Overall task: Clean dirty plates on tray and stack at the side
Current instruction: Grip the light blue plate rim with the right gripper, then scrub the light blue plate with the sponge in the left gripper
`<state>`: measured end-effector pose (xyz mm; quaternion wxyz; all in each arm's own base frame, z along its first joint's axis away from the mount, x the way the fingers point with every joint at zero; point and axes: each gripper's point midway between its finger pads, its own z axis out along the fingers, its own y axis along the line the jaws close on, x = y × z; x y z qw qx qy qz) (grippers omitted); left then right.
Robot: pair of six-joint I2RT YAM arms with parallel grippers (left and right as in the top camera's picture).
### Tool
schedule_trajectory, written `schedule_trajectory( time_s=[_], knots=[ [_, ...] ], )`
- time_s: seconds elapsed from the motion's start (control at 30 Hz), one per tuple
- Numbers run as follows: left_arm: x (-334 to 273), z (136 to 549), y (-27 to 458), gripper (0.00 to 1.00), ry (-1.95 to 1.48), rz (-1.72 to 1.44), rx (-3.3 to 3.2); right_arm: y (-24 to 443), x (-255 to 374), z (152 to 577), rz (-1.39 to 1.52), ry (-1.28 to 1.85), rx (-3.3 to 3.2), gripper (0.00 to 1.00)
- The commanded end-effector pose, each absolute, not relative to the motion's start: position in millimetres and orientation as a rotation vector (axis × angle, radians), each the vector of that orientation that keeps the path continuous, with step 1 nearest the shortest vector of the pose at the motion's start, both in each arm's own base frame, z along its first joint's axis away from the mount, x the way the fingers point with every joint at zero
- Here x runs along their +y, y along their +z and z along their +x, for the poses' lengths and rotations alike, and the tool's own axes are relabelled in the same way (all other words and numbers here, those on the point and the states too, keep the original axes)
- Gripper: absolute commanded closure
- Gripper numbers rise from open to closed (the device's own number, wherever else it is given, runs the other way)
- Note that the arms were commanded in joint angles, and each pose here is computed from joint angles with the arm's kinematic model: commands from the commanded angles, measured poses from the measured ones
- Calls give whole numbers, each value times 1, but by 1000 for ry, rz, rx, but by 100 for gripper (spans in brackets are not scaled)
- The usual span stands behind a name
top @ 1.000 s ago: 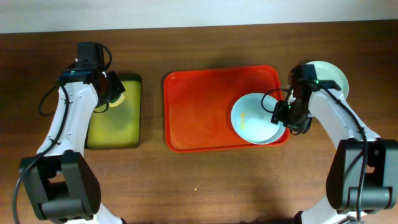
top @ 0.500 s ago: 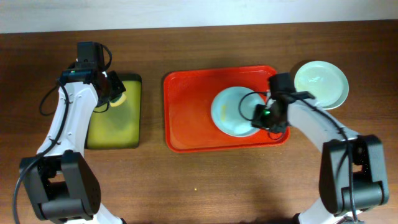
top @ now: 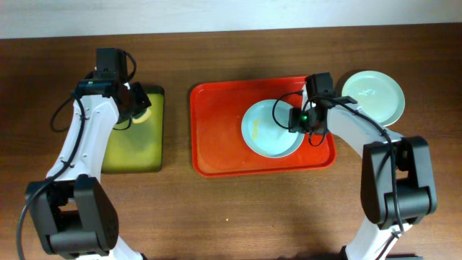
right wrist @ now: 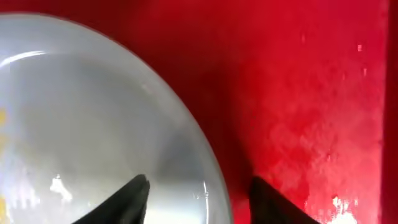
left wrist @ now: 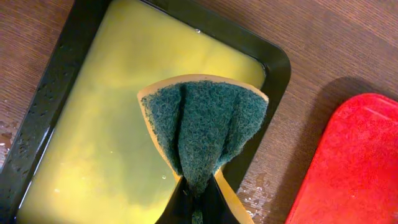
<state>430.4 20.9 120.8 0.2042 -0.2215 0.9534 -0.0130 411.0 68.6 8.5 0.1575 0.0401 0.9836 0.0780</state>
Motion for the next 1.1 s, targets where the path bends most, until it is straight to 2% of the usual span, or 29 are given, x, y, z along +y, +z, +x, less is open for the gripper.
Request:
schedule_trajectory(
  time_s=[0.0,0.03,0.07,0.1,0.17,0.3,0.43,0.57,0.67,0.8,0.87,0.97,1.07],
  knots=[
    [20,431,118,100,-39,-601,2669,-7,66,407,109,204,2851,67],
    [22,431,117,100,-28,-603,2670,-7,66,406,108,204,2854,76],
    [24,431,114,100,-10,-607,2675,-8,66,404,109,202,2863,78],
    [25,431,109,100,2,-612,2684,-9,68,401,114,218,2873,88],
    [30,432,92,100,45,-626,2712,-9,72,396,123,256,2897,96],
    [52,425,28,100,125,-709,2830,-11,79,383,187,330,2947,96],
    [47,424,-6,100,32,-688,2908,-10,84,382,188,373,2948,96],
    [42,422,-25,100,-3,-649,2953,-9,89,381,307,426,2948,96],
    [53,429,9,100,52,-628,2911,-9,91,380,306,440,2952,96],
    [49,439,114,100,-32,-584,2696,-9,91,380,305,439,2954,96],
    [38,435,145,100,-116,-556,2645,-9,92,380,301,447,2954,96],
    [0,433,158,100,-329,-391,2656,-8,96,379,280,450,2957,96],
    [-20,429,155,100,-307,-310,2688,-7,113,379,208,459,2948,96]
  ],
)
